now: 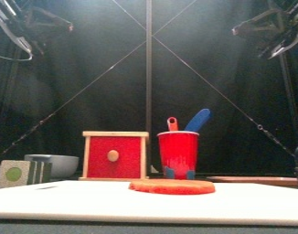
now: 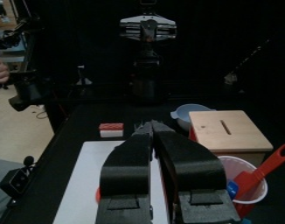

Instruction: Grasp pizza cutter

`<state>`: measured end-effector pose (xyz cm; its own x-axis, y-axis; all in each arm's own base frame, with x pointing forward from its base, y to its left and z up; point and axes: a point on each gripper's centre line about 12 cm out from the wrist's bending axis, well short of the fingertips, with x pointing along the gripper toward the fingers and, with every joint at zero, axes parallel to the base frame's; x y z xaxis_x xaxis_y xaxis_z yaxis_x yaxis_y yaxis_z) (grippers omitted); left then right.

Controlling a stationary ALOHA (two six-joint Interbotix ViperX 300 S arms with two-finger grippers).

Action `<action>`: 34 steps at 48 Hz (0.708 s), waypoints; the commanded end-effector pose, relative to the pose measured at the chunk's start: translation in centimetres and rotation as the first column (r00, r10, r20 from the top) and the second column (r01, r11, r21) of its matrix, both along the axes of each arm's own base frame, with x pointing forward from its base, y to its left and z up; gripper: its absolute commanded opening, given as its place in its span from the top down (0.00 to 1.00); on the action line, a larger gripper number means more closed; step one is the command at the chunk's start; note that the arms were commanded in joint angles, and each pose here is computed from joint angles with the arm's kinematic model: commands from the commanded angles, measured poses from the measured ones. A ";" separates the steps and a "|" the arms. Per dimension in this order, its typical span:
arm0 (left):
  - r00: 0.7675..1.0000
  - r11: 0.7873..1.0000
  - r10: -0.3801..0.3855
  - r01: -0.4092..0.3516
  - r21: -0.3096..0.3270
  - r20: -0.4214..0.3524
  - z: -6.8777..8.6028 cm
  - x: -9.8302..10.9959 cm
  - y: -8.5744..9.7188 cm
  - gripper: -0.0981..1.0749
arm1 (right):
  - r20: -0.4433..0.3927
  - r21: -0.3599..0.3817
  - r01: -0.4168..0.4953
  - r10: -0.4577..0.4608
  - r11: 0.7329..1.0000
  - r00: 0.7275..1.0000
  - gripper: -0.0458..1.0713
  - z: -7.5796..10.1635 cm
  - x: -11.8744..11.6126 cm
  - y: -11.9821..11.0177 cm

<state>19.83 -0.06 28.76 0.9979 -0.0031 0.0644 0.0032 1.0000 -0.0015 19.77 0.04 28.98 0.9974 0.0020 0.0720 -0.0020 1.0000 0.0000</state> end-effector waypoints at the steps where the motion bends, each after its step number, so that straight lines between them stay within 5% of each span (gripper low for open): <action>1: 1.000 1.000 0.025 -0.025 0.005 -0.002 0.4 0.4 0.5 0.89 | -0.025 0.009 0.021 -0.021 1.000 0.999 0.95 0.0 0.8 -0.4; 9: 1.000 1.000 0.027 -0.027 0.000 -0.017 0.1 0.6 0.5 0.88 | -0.212 0.047 0.139 -0.127 0.989 0.969 0.93 -2.2 2.1 -2.9; 15: 0.999 1.000 0.027 -0.027 0.003 -0.046 -0.4 1.2 0.5 0.88 | -0.406 0.116 0.285 -0.216 0.952 0.888 0.90 -2.6 3.0 -5.9; 24: 0.997 1.000 0.027 -0.027 -0.001 -0.067 -1.0 1.4 0.6 0.88 | -0.586 0.152 0.406 -0.248 0.901 0.771 0.84 -2.0 3.0 -8.4; 29: 0.997 1.000 0.027 -0.027 -0.003 -0.067 -1.0 1.4 0.6 0.88 | -0.595 0.153 0.410 -0.247 0.899 0.765 0.67 -1.7 3.0 -8.6; 34: 0.997 1.000 0.027 -0.027 -0.003 -0.066 -1.0 1.4 0.6 0.87 | -0.596 0.169 0.418 -0.245 0.893 0.765 0.38 -1.8 3.0 -8.5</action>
<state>20.99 0.46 27.08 0.9995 0.0219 -0.0215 -0.0219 0.9998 -0.0015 22.52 -8.35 26.21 0.7848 -0.2620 -0.5617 0.4149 0.8953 0.1620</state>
